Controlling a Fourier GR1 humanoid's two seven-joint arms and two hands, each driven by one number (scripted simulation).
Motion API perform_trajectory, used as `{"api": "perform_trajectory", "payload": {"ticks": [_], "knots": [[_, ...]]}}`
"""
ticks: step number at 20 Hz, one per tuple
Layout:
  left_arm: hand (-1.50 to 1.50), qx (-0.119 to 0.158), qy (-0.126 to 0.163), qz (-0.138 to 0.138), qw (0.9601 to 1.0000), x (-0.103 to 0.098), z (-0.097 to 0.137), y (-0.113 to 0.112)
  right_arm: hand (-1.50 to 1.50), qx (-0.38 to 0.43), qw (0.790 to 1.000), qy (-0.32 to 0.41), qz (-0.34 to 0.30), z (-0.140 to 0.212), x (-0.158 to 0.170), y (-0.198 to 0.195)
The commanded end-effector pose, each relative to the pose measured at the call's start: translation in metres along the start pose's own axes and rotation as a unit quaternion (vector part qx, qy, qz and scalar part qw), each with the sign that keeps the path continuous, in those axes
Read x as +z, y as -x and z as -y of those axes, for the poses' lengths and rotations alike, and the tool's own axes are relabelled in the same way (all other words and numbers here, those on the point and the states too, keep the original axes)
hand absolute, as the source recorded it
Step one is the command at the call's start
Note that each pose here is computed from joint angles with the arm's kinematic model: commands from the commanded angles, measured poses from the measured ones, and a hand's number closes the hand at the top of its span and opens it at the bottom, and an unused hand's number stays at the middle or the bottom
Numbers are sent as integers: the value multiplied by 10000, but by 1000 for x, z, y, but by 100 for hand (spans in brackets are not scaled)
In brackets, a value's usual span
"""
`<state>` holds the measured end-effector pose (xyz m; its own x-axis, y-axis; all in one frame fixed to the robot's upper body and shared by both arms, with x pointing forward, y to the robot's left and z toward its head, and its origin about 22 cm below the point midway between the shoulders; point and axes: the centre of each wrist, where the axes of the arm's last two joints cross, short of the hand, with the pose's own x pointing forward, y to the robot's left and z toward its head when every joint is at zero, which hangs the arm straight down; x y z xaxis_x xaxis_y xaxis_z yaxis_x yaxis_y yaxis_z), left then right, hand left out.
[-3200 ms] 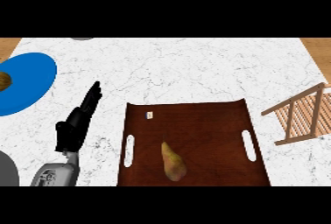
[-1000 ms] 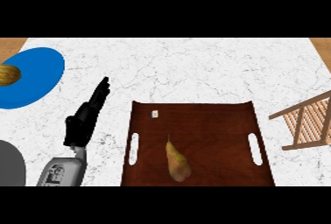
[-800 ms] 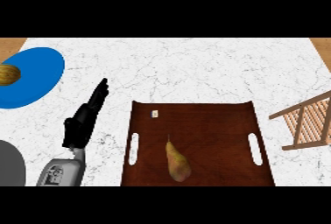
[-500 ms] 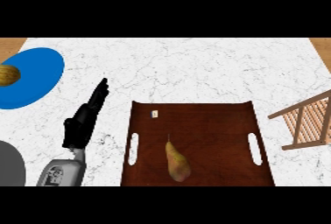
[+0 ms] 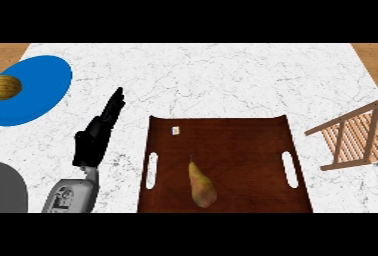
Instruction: Pick the can from the tray and place it in the tiered shelf
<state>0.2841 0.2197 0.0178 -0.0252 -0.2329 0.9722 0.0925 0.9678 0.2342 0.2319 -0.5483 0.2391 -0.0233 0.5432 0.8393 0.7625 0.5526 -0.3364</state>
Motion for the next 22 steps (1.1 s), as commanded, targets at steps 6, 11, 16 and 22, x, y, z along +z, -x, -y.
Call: {"api": "perform_trajectory", "payload": {"ticks": [6, 11, 16, 22], "knots": [[0, -19, 56, -3, 10000, 8, -11, 11, -150, -881, 9960, -136, -59, 29, -19, -26], [0, 8, -5, -26, 10000, -1, 1, 9, -150, -1960, 9792, 352, -392, 61, -19, -26], [0, 43, -28, 11, 10000, 12, 2, 14, -150, -2026, 9709, 966, -840, 128, -21, -37], [0, 80, -140, -17, 9999, 6, -4, -3, -150, -1471, 9694, 663, -1852, 183, -6, -3]]}}
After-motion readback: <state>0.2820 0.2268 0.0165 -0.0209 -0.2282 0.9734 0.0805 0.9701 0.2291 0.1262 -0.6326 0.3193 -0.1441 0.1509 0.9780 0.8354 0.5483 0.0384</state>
